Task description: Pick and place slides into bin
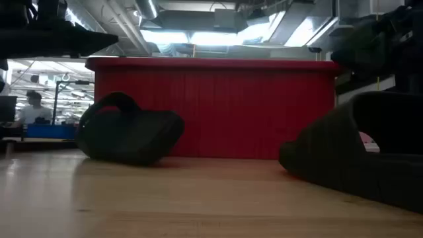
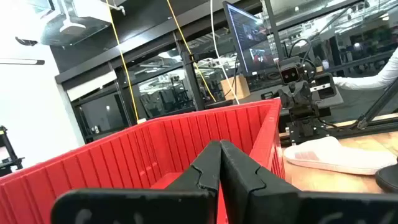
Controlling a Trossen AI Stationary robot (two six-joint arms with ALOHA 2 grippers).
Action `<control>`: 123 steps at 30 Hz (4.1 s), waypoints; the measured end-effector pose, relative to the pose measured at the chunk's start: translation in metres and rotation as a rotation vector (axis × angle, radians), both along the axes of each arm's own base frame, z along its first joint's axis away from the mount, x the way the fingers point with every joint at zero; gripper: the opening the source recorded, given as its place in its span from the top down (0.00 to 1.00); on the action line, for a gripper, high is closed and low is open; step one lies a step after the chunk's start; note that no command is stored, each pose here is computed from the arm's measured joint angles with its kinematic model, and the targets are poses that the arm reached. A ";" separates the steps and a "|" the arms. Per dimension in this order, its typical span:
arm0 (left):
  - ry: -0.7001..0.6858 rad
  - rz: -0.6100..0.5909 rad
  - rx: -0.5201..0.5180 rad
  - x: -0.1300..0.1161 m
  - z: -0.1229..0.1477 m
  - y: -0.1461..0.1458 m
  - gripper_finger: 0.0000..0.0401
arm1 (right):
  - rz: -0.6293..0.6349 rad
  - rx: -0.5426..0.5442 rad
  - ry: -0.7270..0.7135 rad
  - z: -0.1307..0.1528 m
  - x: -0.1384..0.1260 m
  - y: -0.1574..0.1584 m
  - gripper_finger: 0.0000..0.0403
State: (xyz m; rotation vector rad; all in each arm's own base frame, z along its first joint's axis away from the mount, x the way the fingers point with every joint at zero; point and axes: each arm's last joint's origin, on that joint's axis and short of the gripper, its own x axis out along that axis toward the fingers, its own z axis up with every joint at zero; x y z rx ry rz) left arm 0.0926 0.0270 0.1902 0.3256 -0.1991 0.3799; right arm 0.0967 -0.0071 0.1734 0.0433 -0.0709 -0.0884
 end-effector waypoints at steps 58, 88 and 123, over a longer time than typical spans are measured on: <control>0.000 0.000 0.000 0.000 0.000 0.000 0.99 | 0.000 0.000 0.000 0.000 0.000 0.000 0.93; 0.000 0.000 0.000 0.000 0.000 0.000 0.99 | 0.000 0.000 0.000 0.000 0.000 0.000 0.93; 0.000 0.000 0.000 0.000 0.000 0.000 0.98 | 0.000 0.000 0.000 0.000 0.000 0.000 0.93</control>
